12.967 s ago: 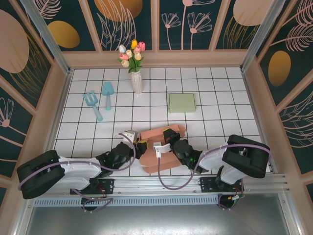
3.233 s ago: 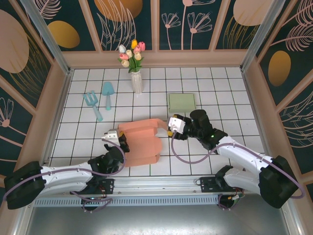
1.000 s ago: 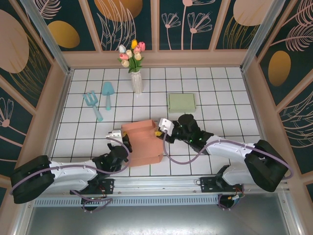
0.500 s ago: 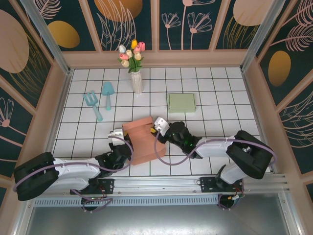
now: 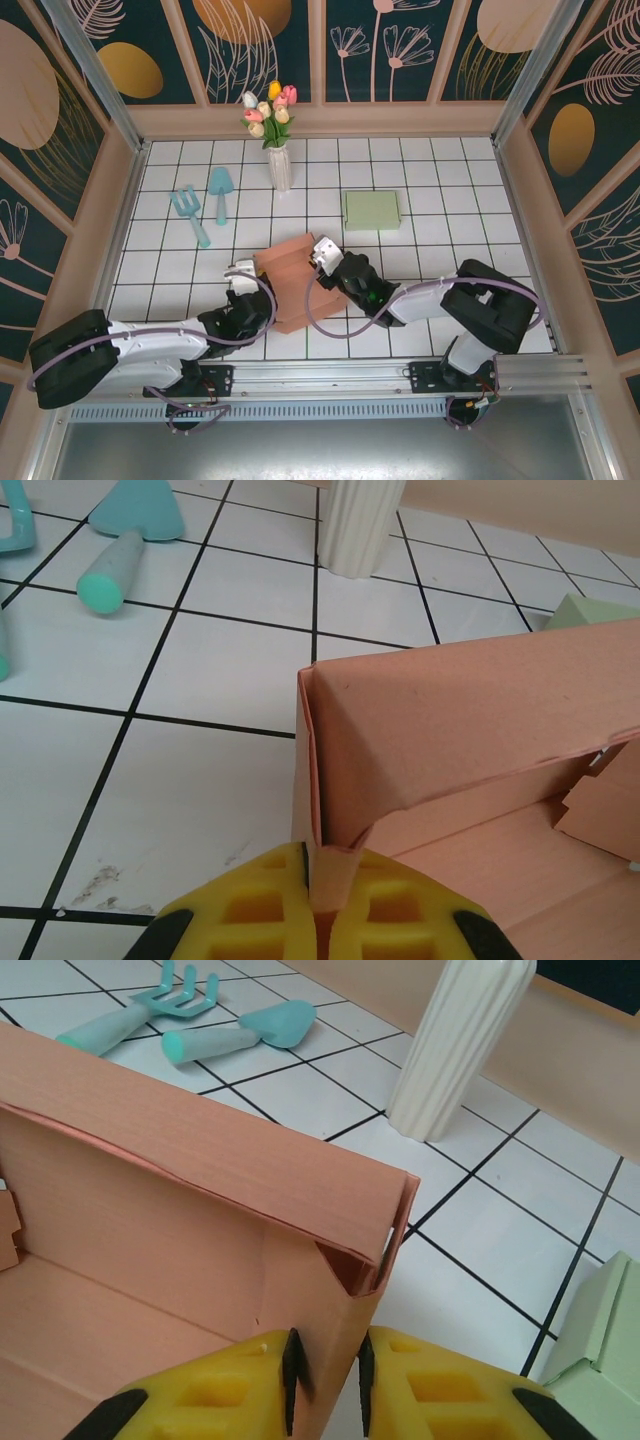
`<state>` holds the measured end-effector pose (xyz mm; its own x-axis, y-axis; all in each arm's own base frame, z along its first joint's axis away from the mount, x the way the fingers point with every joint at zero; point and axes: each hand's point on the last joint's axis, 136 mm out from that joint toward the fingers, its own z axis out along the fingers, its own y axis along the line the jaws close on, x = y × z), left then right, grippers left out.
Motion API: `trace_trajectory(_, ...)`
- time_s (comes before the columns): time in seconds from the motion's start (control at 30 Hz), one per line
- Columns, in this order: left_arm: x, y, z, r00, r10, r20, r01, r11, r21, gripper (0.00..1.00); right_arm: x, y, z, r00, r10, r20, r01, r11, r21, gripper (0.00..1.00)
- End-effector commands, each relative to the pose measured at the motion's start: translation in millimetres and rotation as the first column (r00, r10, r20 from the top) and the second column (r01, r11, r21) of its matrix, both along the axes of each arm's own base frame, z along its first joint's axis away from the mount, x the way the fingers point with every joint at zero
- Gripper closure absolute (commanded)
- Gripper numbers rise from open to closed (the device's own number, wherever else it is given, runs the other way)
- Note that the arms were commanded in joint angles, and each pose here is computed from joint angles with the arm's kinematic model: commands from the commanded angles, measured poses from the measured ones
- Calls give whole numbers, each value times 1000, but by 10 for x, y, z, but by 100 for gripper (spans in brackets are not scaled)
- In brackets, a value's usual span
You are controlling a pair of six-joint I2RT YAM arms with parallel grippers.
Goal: Fold the paper box
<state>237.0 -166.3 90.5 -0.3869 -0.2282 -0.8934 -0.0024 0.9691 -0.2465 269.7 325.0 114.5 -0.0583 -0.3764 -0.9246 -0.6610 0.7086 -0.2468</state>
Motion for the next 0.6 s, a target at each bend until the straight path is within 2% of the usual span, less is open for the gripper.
trace_trajectory(0.0,32,-260,124,999,-39,-18,37,993,-110,100,10,99,76,999,5,35,-6,1000,24,73)
trace_trajectory(0.27,32,-391,46,996,-69,-53,61,989,-138,100,-21,136,56,999,29,31,-31,998,63,75)
trace_trajectory(0.57,6,-424,66,994,-96,-55,85,982,-168,100,25,86,-69,999,22,-30,-19,995,96,71)
